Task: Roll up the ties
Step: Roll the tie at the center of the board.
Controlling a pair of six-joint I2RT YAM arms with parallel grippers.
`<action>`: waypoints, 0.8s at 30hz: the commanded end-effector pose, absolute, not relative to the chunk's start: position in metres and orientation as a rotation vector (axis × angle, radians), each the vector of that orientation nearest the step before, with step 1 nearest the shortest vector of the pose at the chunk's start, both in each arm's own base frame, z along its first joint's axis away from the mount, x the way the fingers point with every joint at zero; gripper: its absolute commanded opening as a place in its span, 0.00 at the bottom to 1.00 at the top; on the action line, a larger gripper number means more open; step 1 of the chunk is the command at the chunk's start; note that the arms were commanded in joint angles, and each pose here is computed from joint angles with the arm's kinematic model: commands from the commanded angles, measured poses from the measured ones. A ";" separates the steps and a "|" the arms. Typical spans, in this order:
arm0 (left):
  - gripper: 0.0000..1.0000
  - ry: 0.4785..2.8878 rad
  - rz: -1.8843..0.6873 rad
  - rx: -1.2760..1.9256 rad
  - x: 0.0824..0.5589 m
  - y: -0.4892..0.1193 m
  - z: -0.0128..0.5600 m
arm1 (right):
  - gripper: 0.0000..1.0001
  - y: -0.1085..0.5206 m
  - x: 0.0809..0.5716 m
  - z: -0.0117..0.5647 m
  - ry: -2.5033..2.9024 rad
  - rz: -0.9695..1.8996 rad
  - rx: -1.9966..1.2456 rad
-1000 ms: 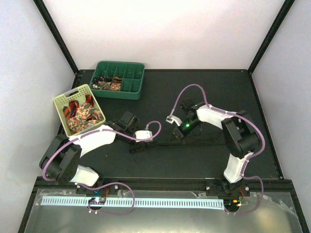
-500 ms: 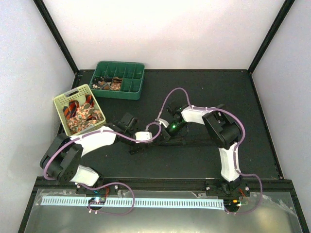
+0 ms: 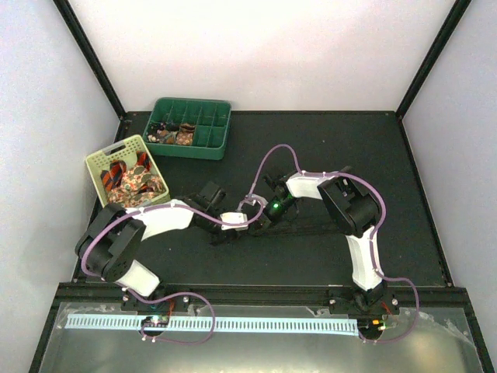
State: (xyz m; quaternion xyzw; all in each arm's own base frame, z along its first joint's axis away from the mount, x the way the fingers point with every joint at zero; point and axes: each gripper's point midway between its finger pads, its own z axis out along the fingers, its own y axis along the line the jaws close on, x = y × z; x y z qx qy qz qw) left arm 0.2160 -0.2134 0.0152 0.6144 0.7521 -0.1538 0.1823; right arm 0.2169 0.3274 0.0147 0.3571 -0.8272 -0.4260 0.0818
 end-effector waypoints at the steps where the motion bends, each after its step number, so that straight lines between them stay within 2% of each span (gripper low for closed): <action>1: 0.54 2.069 -0.453 1.742 0.223 -0.229 0.023 | 0.09 0.305 0.218 -0.028 -2.545 -1.049 1.046; 5: 0.42 2.054 -0.448 1.742 0.224 -0.235 0.029 | 0.09 0.305 0.217 -0.028 -2.532 -1.048 1.042; 9: 0.36 2.041 -0.452 1.717 0.224 -0.238 0.038 | 0.09 0.305 0.216 -0.028 -2.530 -1.050 1.041; 18: 0.34 2.049 -0.522 1.680 0.227 -0.256 0.055 | 0.10 0.308 0.219 -0.019 -2.528 -1.061 1.067; 24: 0.35 2.052 -0.534 1.687 0.228 -0.259 0.058 | 0.15 0.308 0.224 -0.009 -2.537 -1.063 1.091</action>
